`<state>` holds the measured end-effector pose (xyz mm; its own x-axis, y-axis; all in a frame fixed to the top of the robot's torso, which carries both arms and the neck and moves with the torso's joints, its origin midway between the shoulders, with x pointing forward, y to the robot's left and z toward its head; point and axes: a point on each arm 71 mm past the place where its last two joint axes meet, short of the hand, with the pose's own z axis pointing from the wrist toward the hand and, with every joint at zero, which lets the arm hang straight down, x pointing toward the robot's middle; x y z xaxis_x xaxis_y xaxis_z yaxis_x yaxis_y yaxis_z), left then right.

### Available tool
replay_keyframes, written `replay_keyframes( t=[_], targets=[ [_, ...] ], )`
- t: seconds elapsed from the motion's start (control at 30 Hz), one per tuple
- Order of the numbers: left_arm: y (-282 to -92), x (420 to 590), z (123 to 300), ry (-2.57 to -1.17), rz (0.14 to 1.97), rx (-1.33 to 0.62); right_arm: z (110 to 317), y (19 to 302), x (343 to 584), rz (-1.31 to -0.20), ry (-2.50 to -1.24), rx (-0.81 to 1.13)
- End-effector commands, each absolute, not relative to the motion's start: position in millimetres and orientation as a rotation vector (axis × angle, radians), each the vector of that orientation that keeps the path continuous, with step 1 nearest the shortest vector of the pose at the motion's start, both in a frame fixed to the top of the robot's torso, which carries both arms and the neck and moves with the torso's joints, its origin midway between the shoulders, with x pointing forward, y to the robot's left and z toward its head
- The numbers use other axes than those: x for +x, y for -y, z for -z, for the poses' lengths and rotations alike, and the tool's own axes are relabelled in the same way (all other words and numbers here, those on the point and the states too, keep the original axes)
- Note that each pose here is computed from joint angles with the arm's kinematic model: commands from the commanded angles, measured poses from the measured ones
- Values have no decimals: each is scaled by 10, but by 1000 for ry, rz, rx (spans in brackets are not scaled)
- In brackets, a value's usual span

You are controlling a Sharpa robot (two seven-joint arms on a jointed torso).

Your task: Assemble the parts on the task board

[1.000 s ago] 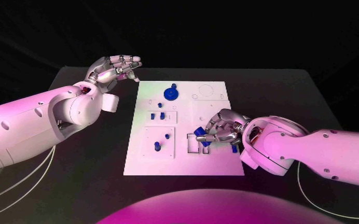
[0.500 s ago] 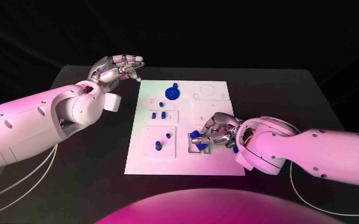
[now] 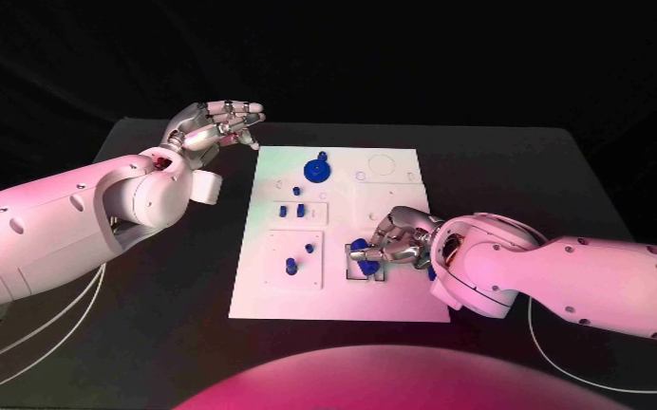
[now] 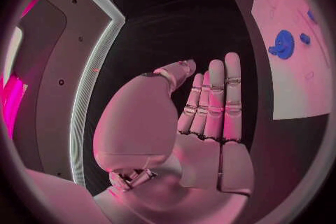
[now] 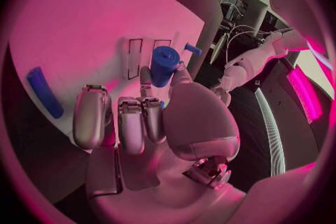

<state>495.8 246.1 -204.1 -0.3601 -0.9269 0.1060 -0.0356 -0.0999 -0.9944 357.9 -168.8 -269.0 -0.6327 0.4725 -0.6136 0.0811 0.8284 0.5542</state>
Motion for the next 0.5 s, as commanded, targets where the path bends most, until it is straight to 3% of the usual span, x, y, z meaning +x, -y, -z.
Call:
replay_keyframes(
  t=[0.03,0.5],
  targets=[
    [-2438,4950,2030,-1446,1573,-1088,2706,1679,3584,-605,-2205,365],
    [-2436,4942,2031,-1455,1575,-1087,2713,1668,3601,-602,-2187,357]
  ],
)
